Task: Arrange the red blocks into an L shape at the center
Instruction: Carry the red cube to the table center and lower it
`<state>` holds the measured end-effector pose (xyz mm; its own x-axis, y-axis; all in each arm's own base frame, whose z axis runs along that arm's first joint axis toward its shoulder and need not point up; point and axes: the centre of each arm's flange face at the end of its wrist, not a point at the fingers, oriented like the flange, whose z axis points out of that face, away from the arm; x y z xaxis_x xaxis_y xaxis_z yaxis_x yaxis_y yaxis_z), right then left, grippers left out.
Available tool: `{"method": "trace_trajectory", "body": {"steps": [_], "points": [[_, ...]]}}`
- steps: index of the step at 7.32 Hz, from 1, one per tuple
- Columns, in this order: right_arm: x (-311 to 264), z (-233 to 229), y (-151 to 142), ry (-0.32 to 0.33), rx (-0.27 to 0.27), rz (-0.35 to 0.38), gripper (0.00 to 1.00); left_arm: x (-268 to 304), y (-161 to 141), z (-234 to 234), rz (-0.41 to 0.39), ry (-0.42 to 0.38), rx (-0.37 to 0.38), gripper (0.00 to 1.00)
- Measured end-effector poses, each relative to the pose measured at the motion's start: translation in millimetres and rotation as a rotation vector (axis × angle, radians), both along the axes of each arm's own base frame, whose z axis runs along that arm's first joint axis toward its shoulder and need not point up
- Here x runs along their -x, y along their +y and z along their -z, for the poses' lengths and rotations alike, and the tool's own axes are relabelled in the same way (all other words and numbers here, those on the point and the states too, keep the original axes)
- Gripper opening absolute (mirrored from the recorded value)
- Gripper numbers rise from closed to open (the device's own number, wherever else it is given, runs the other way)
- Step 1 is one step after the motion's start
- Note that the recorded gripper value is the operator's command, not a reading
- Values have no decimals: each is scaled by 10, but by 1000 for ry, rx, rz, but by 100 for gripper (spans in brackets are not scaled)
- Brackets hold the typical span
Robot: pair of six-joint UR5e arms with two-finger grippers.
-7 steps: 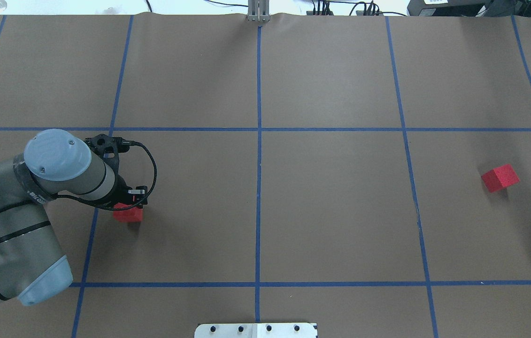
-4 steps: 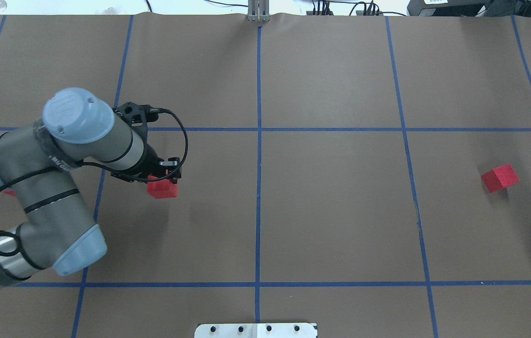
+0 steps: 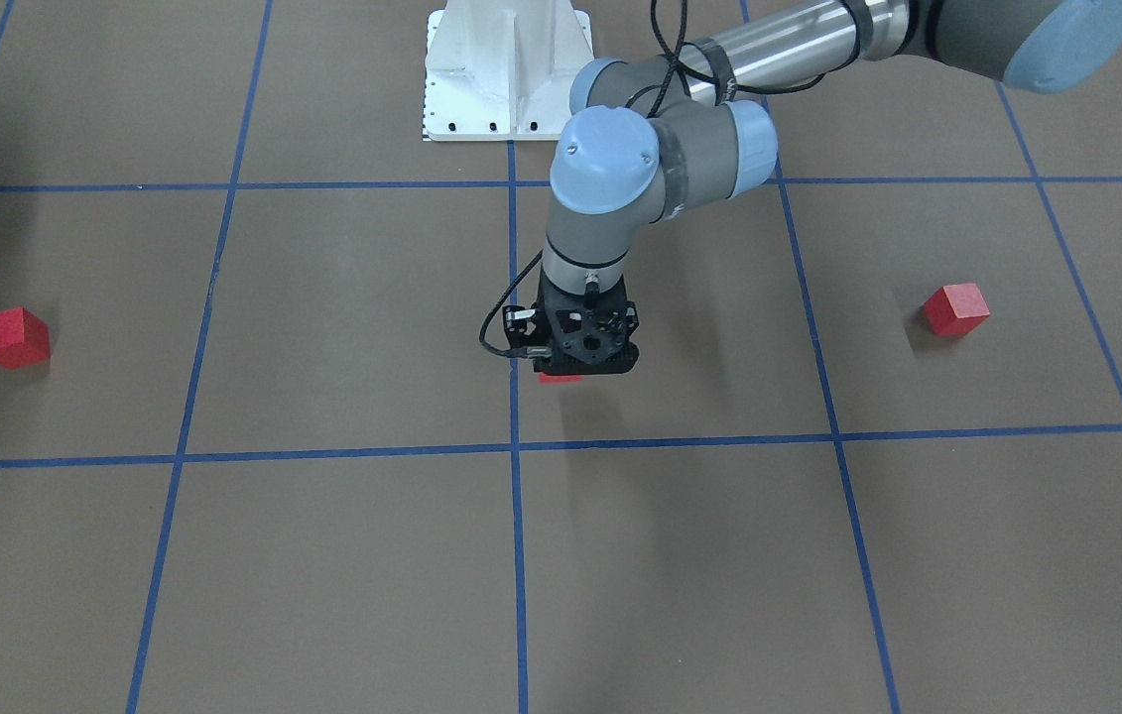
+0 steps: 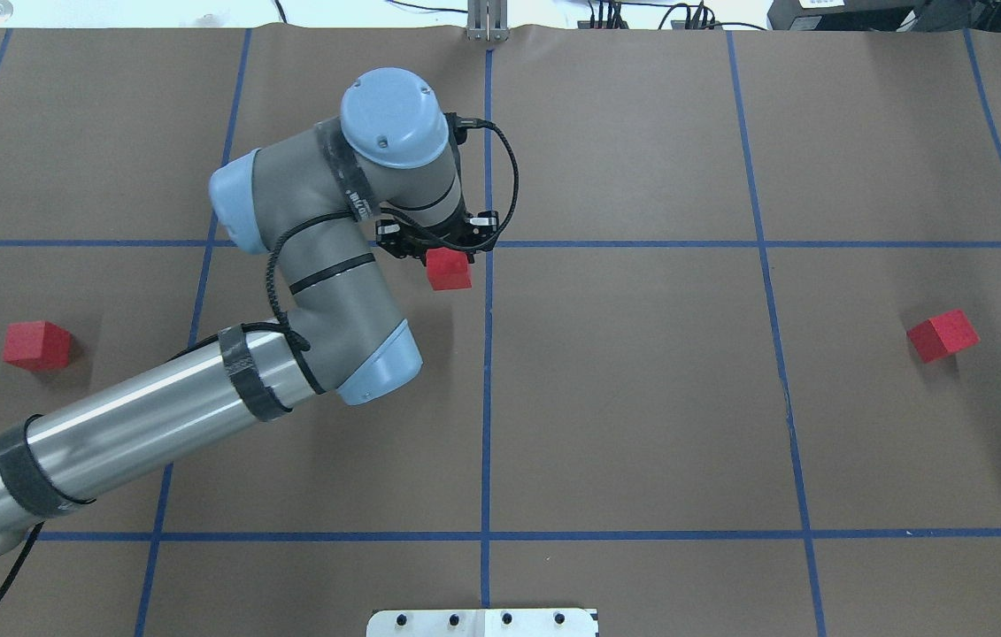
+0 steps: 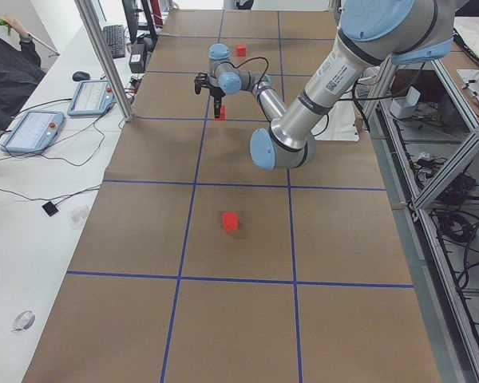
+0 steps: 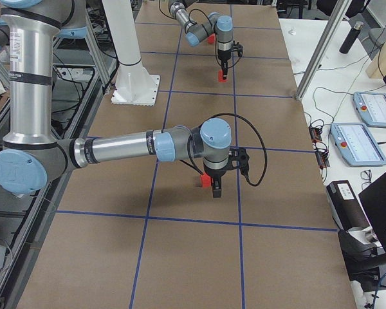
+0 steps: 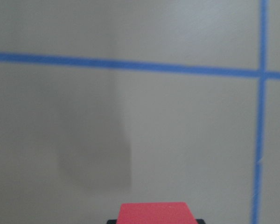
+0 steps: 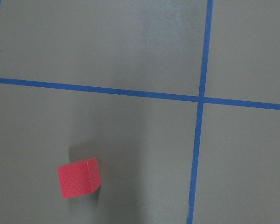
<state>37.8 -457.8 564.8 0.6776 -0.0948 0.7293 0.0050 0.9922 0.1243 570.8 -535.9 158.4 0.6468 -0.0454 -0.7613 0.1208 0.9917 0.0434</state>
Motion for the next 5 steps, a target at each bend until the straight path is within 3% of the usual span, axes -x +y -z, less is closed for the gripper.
{"method": "trace_trajectory", "body": {"steps": [5], "points": [[1, -30, 10, -3, 8, -1, 99, -578, 166, 1, -21, -65, -14, 0]]}}
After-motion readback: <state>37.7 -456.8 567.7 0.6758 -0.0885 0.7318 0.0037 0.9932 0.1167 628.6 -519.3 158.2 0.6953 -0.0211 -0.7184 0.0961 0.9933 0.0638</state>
